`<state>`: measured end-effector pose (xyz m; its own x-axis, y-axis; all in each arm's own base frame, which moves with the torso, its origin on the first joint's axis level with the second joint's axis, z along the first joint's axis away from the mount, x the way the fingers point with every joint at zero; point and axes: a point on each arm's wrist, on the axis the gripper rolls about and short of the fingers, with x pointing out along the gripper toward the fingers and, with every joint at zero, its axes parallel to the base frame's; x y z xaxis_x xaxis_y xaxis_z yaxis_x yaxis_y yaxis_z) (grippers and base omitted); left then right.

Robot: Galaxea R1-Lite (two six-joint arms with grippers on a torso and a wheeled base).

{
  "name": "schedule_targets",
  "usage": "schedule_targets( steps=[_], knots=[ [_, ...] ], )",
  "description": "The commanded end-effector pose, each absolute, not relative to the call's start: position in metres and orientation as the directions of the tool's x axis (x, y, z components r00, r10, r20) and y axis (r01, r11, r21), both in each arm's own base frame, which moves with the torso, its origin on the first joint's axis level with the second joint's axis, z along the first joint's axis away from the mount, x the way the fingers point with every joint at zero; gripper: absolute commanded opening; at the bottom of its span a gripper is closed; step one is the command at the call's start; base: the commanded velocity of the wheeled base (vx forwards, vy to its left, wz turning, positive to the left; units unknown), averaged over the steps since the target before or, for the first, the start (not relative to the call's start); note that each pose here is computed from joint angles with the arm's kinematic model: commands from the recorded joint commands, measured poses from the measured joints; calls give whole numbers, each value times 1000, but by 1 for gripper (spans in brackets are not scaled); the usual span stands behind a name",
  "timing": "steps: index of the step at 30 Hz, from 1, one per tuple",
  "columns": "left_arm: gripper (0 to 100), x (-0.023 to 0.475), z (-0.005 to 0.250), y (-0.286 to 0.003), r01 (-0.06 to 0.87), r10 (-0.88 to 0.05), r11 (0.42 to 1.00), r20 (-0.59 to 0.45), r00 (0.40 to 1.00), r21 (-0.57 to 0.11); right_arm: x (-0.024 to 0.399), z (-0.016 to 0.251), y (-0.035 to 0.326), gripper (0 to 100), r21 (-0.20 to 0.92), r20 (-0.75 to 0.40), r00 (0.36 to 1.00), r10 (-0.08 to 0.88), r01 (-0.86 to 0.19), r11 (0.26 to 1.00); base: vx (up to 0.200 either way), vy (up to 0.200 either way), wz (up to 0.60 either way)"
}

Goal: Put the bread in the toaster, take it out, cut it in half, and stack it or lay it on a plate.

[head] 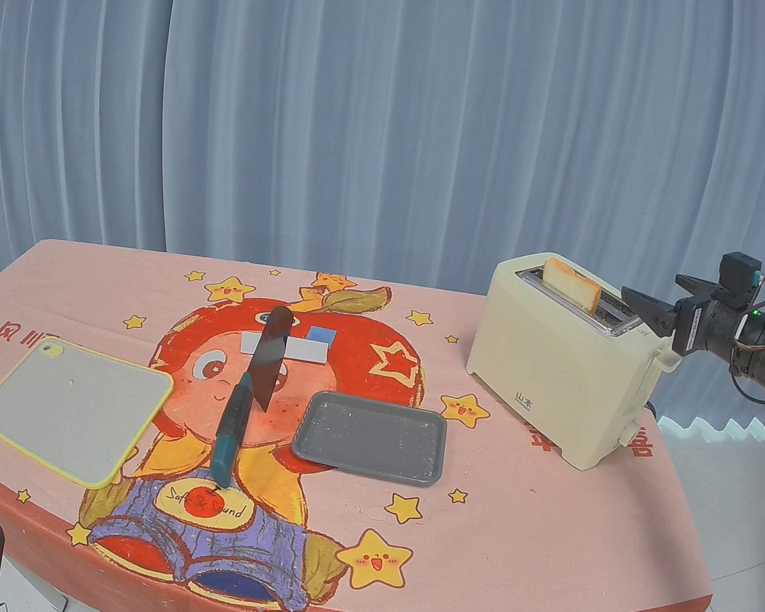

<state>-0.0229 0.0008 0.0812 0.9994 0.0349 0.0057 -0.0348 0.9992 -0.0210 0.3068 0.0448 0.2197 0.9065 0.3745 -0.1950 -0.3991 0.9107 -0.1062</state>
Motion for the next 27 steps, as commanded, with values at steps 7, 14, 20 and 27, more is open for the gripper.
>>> schedule_targets(
  steps=[7, 14, 20, 27],
  knots=[
    [100, -22, 76, 1, -34, 34, 999, -6, 999, -21, 235, 244, 45, 100, 50, -174, 919, 354, -351, 935, 0, 0, 0],
    [100, -22, 76, 1, -35, 35, 999, -6, 999, -21, 194, 236, 37, 100, 134, -225, 912, 343, -319, 938, 0, 0, 0],
    [100, -22, 76, 1, -35, 35, 999, -6, 999, -21, 179, 234, 34, 100, 236, -272, 900, 341, -281, 930, 0, 0, 0],
    [100, -22, 76, 1, -35, 35, 999, -6, 999, -21, 177, 235, 33, 100, 242, -255, 906, 339, -279, 929, 0, 0, 0]
  ],
)
